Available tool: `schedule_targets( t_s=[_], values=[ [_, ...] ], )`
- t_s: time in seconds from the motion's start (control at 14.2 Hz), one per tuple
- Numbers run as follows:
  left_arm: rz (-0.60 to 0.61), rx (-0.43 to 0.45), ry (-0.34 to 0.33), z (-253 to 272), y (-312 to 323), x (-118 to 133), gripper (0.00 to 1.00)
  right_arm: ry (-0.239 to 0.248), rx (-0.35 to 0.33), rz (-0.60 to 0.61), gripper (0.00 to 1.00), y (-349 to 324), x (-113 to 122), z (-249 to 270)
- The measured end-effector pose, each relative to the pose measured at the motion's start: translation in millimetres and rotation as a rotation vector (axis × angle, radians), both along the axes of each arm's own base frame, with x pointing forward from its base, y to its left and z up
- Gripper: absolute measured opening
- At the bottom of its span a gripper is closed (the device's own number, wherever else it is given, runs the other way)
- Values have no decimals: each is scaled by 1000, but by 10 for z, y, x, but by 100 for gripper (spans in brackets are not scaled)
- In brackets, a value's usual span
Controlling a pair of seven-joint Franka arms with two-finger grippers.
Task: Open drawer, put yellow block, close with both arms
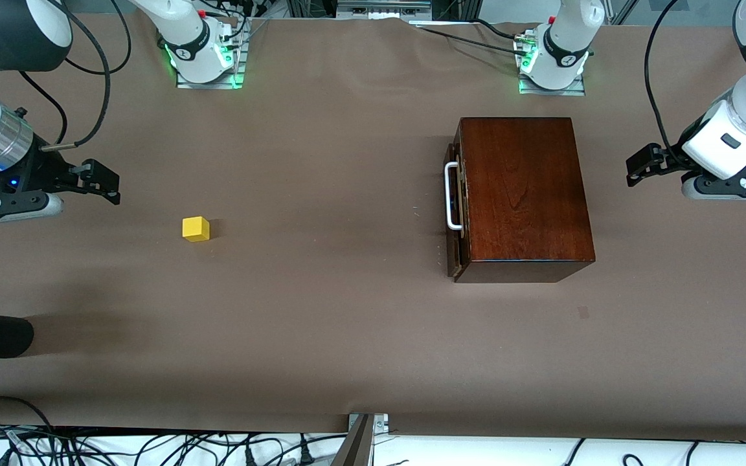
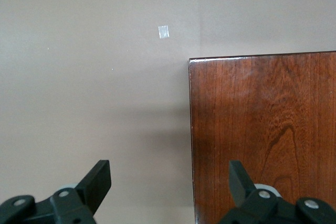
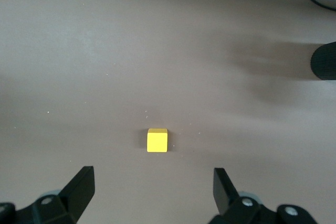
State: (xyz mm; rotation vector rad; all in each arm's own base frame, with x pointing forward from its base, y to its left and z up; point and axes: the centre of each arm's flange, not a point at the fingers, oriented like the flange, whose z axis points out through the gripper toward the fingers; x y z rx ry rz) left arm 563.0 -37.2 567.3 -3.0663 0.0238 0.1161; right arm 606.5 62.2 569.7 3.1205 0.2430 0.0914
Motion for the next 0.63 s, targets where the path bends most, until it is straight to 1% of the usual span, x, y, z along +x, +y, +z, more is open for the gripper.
schedule_targets(
  t_s=[0.21, 0.42, 0.63],
  values=[
    [-5, 0, 2, -5, -28, -1, 100, -1, -5, 1, 100, -4, 0, 0],
    [-6, 0, 6, -11, -36, -4, 100, -4, -38, 5, 100, -32, 3, 1],
    [-7, 0, 6, 5, -41, -5, 100, -4, -42, 6, 100, -36, 4, 1]
  ],
)
